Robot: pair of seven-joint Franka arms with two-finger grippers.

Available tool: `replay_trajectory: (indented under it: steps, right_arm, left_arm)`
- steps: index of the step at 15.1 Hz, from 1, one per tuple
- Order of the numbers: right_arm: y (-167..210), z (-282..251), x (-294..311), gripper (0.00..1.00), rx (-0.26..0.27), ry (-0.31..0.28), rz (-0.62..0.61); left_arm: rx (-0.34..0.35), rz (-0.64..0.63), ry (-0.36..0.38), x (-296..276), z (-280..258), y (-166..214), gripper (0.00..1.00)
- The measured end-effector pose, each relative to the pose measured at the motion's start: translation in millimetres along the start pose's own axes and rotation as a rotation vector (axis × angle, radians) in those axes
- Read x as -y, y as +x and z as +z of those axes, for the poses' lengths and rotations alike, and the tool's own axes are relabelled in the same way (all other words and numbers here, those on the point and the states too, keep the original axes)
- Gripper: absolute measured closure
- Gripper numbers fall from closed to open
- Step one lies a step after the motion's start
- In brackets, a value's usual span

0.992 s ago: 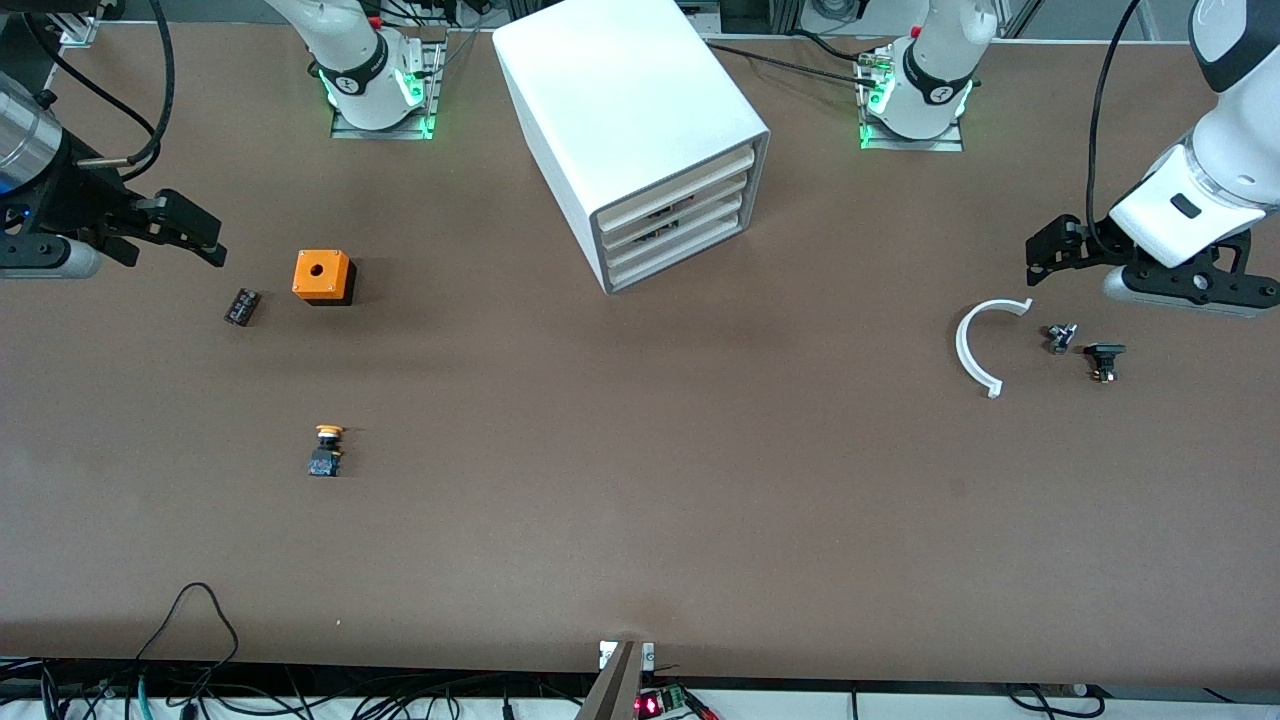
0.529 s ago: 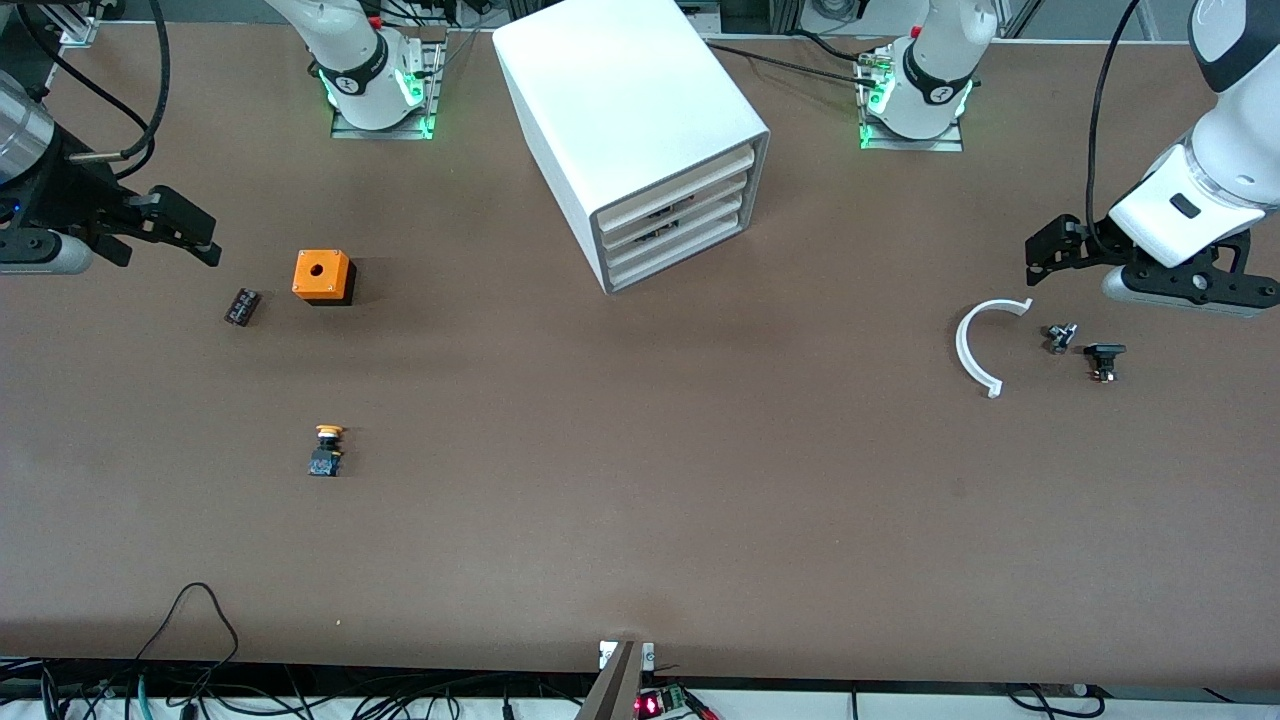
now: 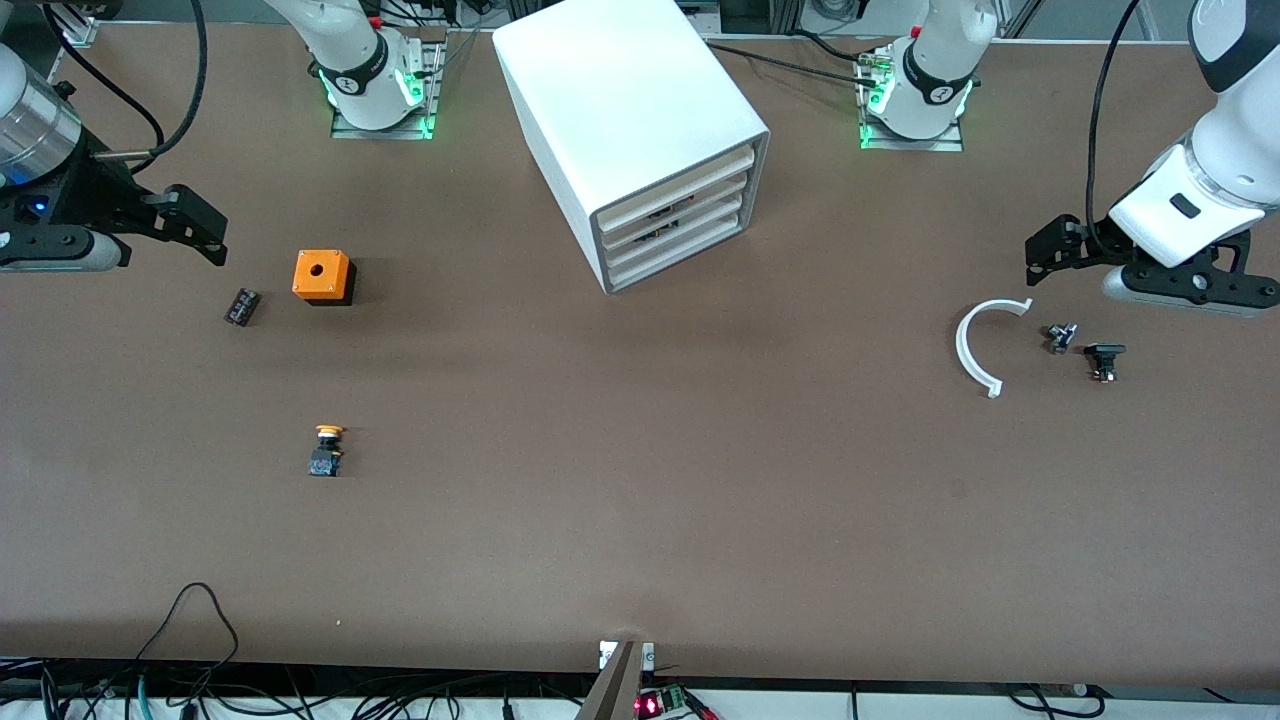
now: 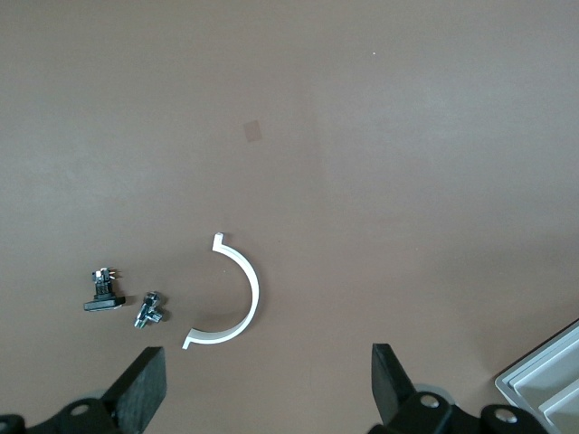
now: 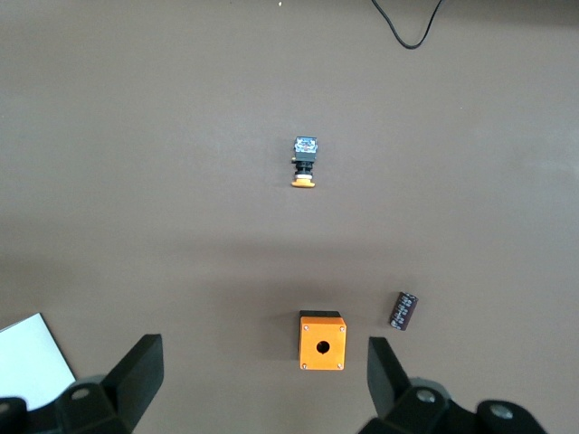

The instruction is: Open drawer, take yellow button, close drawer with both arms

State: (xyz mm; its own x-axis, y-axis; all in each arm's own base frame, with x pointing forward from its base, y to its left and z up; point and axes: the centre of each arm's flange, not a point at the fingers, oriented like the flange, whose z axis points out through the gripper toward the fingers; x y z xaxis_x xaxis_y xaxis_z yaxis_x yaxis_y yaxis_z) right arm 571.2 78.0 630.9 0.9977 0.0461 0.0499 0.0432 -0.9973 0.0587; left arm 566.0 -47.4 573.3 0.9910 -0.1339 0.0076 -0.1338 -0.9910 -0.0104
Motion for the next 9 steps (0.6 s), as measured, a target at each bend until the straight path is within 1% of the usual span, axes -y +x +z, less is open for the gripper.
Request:
replay_trajectory:
  steps: [5, 9]
  right_arm:
    - [2, 4, -5, 0.00, 0.006, 0.000, 0.010]
    - [6, -1, -15, 0.00, -0.002, 0.042, 0.036]
  left_arm:
    - [0.000, 0.000, 0.000, 0, 0, 0, 0.00]
    - [0.000, 0.000, 0.000, 0, 0, 0, 0.00]
